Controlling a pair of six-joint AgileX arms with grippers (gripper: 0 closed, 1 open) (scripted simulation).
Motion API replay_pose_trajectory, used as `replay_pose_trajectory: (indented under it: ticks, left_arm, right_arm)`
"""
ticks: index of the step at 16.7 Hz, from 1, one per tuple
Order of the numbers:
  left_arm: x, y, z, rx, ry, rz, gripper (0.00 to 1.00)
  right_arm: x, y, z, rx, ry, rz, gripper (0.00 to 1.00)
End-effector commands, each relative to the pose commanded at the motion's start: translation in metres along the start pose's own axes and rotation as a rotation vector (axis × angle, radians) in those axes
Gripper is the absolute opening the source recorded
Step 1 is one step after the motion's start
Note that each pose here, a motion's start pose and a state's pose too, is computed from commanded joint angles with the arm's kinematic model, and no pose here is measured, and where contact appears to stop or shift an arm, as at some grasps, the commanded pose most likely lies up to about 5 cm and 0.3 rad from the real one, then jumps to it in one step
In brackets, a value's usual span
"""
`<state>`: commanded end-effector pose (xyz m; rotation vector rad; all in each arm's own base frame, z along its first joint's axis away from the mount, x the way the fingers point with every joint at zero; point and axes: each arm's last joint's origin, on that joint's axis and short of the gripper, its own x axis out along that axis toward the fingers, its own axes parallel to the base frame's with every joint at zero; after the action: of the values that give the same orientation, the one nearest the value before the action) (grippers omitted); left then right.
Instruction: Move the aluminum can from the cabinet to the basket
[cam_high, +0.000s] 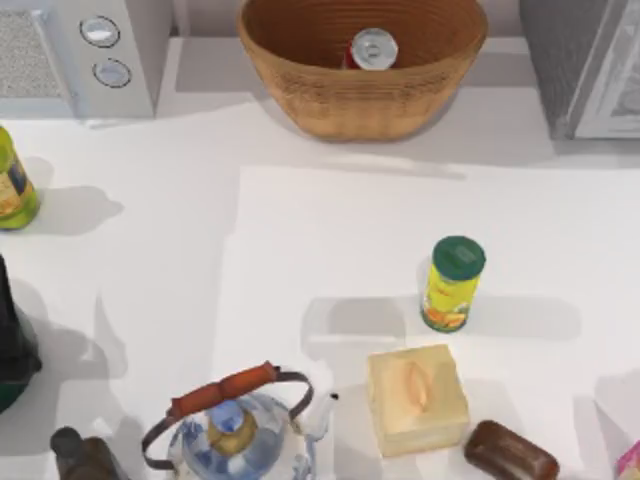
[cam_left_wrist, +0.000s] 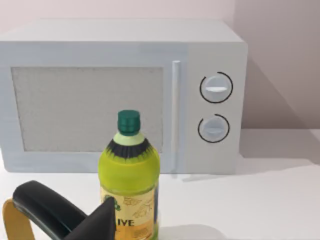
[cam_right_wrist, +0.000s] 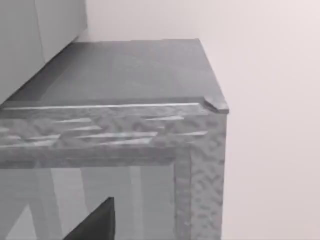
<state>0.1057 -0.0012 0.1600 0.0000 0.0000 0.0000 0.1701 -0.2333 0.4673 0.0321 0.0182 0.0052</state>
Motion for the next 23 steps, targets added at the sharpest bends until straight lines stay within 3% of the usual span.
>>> replay_pose_trajectory:
  ticks: [4, 11, 15, 19, 23]
  left_arm:
    - [0.000, 0.000, 0.000, 0.000, 0.000, 0.000, 1.00]
    - [0.000, 0.000, 0.000, 0.000, 0.000, 0.000, 1.00]
    - [0.000, 0.000, 0.000, 0.000, 0.000, 0.000, 1.00]
    - [0.000, 0.000, 0.000, 0.000, 0.000, 0.000, 1.00]
    - [0.000, 0.000, 0.000, 0.000, 0.000, 0.000, 1.00]
  right_arm:
    - [-0.015, 0.032, 0.038, -0.026, -0.015, 0.000, 1.00]
    - [-0.015, 0.035, 0.042, -0.032, -0.019, -0.002, 1.00]
    - [0.013, 0.055, 0.046, -0.035, -0.025, -0.001, 1.00]
    - [0.057, 0.103, 0.047, -0.031, -0.028, 0.000, 1.00]
    - [0.089, 0.184, 0.044, -0.025, -0.024, 0.000, 1.00]
